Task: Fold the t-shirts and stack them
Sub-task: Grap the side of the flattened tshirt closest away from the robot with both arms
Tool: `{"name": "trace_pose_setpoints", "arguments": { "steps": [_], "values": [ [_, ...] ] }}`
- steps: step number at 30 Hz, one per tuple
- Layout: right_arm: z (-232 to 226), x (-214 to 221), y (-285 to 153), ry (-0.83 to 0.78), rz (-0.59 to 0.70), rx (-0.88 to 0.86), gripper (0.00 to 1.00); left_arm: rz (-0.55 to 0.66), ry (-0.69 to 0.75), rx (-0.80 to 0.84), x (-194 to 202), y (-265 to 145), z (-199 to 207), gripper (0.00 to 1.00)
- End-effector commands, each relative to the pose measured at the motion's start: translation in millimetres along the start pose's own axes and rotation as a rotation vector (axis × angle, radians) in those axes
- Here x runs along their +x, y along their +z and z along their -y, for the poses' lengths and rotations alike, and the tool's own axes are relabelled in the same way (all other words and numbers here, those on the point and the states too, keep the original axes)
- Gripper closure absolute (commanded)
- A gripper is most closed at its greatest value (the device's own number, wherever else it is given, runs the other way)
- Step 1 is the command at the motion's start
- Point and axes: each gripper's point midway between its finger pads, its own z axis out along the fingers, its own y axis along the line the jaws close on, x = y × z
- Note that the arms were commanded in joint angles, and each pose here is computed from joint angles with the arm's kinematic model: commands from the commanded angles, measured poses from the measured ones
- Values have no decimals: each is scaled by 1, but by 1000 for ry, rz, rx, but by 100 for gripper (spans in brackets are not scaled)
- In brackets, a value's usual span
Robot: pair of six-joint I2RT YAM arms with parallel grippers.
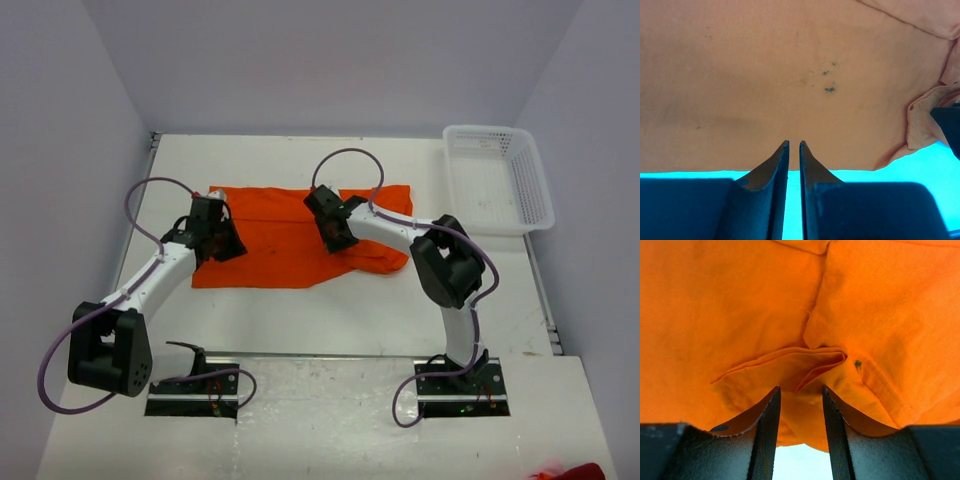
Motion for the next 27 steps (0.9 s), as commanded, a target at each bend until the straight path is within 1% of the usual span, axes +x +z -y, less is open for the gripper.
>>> {"name": "trace_pose_setpoints", "arguments": {
  "steps": [1, 9, 13, 21, 25, 27],
  "values": [
    [8, -7, 2, 4, 10, 39, 60, 39, 20, 39, -12, -5, 6, 86],
    [16, -5, 9, 14, 0, 73, 61, 38, 16, 47, -15, -6, 3, 86],
    [17, -5, 10, 15, -5, 76, 65, 38, 16, 49, -15, -6, 2, 86],
    [20, -9, 3, 27, 6, 83, 80, 29, 11, 51, -11, -2, 0, 86],
    [23, -12, -3, 33, 15, 91, 100, 28, 7, 28, -9, -1, -6, 86],
    [23, -14, -8, 43, 23, 90, 100, 23, 0, 4, -7, 1, -10, 86]
  ]
}}
